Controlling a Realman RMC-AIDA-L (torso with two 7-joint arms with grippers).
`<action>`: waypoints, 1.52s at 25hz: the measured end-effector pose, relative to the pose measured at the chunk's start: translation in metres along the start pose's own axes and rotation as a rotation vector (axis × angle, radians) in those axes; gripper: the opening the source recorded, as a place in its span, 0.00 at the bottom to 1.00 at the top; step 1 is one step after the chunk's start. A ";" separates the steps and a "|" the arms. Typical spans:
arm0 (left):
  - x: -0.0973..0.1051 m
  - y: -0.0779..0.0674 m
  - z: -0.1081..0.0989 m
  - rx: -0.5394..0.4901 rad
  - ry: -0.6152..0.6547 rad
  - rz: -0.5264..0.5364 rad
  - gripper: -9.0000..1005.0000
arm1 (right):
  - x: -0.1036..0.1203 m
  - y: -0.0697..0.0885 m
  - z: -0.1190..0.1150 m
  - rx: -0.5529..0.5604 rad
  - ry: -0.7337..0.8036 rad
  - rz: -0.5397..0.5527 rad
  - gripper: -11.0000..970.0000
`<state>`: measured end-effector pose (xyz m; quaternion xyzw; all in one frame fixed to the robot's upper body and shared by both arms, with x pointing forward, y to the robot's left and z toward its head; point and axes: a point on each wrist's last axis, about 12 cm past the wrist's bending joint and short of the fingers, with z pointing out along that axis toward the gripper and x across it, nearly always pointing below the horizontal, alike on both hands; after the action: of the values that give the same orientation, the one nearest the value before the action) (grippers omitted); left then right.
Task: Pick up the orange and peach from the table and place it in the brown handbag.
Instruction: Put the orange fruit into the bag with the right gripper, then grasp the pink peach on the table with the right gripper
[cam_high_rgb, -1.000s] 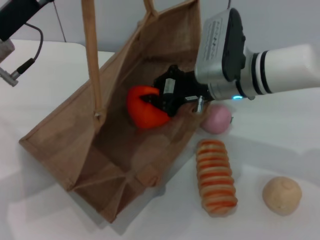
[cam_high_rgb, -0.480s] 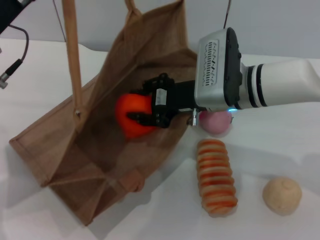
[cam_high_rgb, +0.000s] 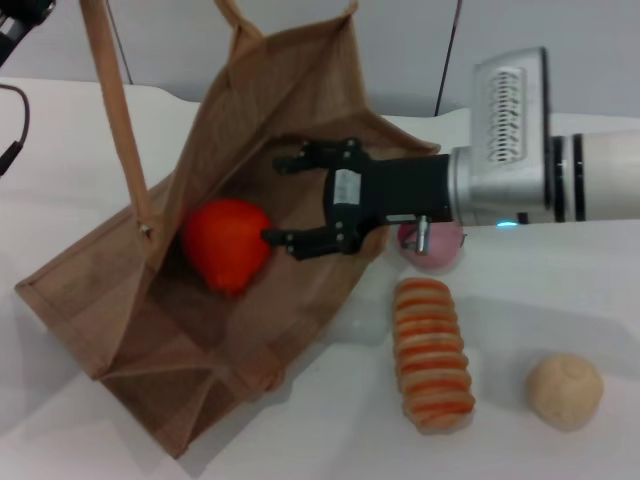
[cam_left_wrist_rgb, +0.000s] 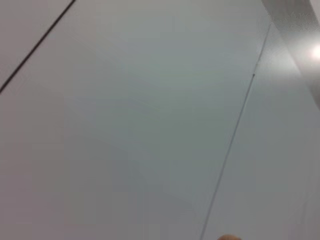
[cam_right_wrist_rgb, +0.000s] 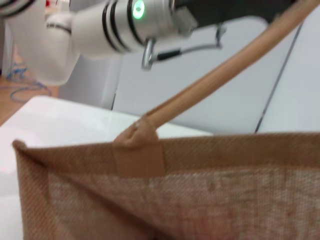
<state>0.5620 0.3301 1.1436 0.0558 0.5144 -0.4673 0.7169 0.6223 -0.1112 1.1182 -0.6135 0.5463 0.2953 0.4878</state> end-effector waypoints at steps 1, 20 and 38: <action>0.001 0.001 -0.002 -0.012 -0.007 0.006 0.13 | 0.001 -0.001 -0.003 0.014 -0.011 0.006 0.80; 0.004 0.013 -0.051 -0.283 -0.121 0.077 0.13 | 0.058 -0.008 -0.093 0.275 0.075 0.295 0.86; 0.009 0.016 -0.036 -0.271 -0.078 0.073 0.13 | 0.074 -0.011 -0.061 0.259 0.390 0.414 0.85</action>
<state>0.5496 0.3537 1.1130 -0.0409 0.5421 -0.3690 0.7539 0.6396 -0.1962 1.0757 -0.4672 0.7760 0.1929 0.3773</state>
